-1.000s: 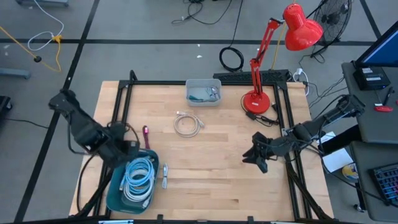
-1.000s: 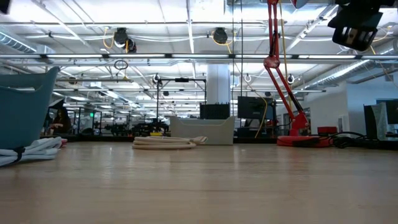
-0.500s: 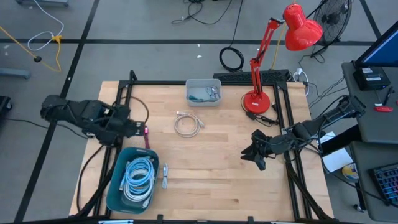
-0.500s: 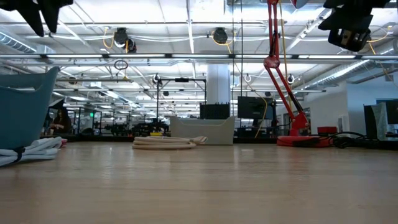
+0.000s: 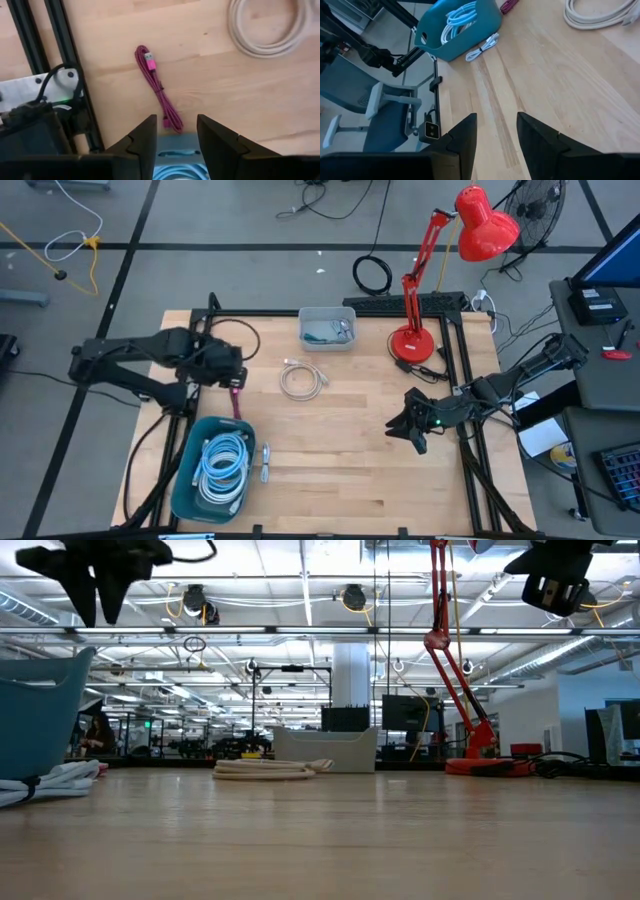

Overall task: Pick & Place USB Port
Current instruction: Put the black pink charger cable into the gray bin

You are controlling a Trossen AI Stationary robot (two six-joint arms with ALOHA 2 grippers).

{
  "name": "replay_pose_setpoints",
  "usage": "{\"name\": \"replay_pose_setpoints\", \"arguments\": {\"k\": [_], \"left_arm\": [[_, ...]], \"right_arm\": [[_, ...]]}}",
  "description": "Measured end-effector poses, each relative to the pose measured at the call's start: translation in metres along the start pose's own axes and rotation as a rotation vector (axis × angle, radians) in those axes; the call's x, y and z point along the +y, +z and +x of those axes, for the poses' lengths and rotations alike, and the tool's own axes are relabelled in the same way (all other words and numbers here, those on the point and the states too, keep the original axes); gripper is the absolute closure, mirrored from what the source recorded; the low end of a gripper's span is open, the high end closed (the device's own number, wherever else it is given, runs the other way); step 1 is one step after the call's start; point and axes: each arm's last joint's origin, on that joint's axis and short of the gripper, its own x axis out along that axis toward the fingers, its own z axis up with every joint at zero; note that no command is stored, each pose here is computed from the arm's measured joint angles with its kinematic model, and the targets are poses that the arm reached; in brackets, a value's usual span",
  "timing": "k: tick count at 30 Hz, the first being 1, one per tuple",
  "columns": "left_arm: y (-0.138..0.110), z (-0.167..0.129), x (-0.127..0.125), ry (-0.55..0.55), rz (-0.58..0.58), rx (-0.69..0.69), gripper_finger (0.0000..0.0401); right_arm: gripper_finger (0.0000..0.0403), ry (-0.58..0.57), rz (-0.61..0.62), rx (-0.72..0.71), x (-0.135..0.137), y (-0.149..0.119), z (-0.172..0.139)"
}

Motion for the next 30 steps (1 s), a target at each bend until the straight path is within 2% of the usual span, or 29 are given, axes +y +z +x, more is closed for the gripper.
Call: {"name": "replay_pose_setpoints", "arguments": {"k": [6, 12, 18, 21, 27, 30], "left_arm": [[0.018, 0.017, -0.014, 0.080, 0.020, 0.062, 0.0241], [0.028, 0.032, -0.020, 0.101, 0.008, 0.123, 0.0220], [0.015, 0.079, -0.009, 0.086, -0.043, 0.246, 0.0217], [0.007, 0.102, -0.003, 0.053, -0.060, 0.248, 0.0217], [0.002, 0.117, 0.001, -0.019, -0.104, 0.219, 0.0217], [0.001, 0.124, 0.003, -0.014, -0.109, 0.208, 0.0217]], "right_arm": [[0.0273, 0.012, -0.006, -0.011, 0.001, 0.001, 0.000], [0.0273, 0.030, -0.017, -0.026, 0.003, 0.002, 0.000], [0.0273, 0.030, -0.025, -0.025, 0.003, 0.002, 0.000], [0.0273, 0.029, -0.025, -0.024, 0.003, 0.002, 0.000], [0.0273, 0.028, -0.026, -0.021, 0.003, 0.002, 0.000], [0.0273, 0.028, -0.026, -0.020, 0.003, 0.002, 0.000]]}}
